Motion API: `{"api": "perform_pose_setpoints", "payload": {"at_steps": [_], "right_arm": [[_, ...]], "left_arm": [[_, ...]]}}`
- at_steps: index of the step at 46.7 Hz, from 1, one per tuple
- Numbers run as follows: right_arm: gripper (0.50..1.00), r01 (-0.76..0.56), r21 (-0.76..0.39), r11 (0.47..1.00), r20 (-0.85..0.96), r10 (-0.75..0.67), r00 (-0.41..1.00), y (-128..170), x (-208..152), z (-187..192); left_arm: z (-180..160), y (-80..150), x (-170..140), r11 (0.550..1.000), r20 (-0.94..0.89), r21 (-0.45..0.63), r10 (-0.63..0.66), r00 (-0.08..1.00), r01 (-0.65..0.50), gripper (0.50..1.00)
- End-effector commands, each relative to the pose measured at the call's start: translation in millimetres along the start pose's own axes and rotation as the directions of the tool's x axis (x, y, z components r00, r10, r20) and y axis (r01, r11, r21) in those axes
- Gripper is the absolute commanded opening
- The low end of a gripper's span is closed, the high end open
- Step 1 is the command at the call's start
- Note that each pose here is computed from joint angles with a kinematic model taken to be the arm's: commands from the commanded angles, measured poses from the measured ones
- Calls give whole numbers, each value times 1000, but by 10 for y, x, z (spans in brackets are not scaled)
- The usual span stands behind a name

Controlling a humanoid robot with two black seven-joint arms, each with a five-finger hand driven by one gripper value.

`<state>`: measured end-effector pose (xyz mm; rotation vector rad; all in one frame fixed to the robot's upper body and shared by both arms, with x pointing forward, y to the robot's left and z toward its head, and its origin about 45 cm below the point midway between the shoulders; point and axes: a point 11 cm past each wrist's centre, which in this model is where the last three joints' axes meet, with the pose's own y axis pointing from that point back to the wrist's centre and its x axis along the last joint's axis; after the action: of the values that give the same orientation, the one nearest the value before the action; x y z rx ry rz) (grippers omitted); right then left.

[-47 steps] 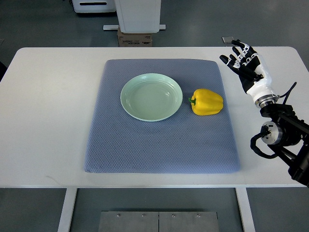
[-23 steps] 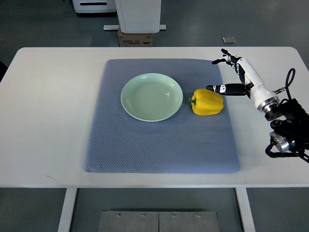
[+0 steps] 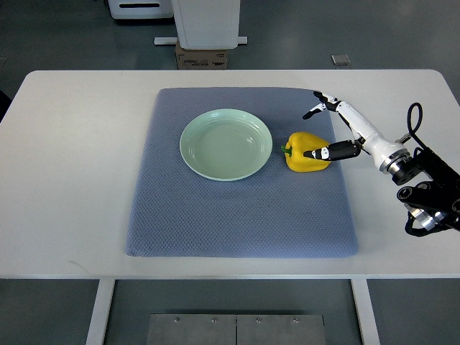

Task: Place yellow pepper on plate with right hand
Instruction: 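Move the open right hand toward the yellow bell pepper, then wrap the right hand's fingers around the yellow pepper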

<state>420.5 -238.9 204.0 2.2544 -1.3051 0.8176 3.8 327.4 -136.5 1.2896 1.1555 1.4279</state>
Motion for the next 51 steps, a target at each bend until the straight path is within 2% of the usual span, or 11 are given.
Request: {"api": "perform_pose_setpoints", "payload": {"at_steps": [1, 51], "right_arm": [[1000, 24, -10, 1000, -31, -24, 999, 28, 1, 35], [1000, 91, -20, 996, -112, -93, 989, -18, -30, 11]], "left_arm": [[0, 0, 1, 1000, 0, 0, 1, 1000, -1, 1000], [0, 0, -1, 1000, 0, 0, 0, 1000, 0, 1000]]}}
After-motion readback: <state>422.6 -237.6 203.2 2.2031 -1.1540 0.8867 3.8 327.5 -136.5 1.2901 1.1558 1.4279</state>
